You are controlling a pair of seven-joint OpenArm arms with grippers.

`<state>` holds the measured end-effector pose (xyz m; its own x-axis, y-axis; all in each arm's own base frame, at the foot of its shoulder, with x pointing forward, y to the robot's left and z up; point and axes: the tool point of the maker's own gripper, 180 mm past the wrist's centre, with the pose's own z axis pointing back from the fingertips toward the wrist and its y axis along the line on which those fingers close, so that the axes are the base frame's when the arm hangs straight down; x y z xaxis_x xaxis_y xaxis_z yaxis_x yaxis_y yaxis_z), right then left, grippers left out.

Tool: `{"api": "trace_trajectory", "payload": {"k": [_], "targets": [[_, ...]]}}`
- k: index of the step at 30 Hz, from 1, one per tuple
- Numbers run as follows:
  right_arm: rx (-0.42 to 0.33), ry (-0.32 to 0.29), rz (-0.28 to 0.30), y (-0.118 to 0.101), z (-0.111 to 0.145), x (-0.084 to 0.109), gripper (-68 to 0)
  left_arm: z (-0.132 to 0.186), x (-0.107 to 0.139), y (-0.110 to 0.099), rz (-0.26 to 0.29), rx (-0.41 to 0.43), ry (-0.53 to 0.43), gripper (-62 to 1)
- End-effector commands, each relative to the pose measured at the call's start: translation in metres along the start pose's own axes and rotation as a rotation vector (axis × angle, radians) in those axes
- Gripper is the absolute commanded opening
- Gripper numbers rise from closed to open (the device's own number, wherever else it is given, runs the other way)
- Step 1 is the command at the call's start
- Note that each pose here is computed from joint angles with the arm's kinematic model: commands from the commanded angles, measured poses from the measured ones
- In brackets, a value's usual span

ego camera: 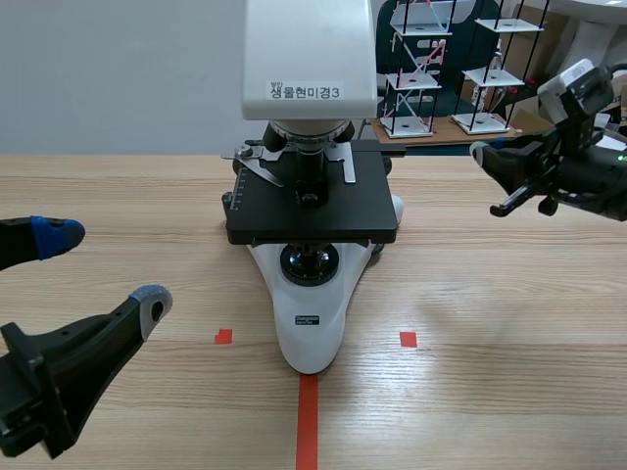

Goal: Point at the fine focus knob

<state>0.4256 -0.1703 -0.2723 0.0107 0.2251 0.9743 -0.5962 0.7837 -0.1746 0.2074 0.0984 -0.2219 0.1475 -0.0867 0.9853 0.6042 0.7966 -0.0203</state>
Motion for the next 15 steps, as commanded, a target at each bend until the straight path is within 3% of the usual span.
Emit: {"api": "trace_trajectory", "payload": {"k": [1, 15], "targets": [[-0.009, -0.055, 0.023, -0.0083, -0.0015, 0.0215, -67.5, 0.0, 0.0092, -0.0028, 0.004, -0.005, -0.031, 1.4], [-0.009, -0.051, 0.023, -0.0083, -0.0016, 0.0208, -67.5, 0.0, 0.0092, -0.0028, 0.004, -0.005, -0.031, 1.4]]}}
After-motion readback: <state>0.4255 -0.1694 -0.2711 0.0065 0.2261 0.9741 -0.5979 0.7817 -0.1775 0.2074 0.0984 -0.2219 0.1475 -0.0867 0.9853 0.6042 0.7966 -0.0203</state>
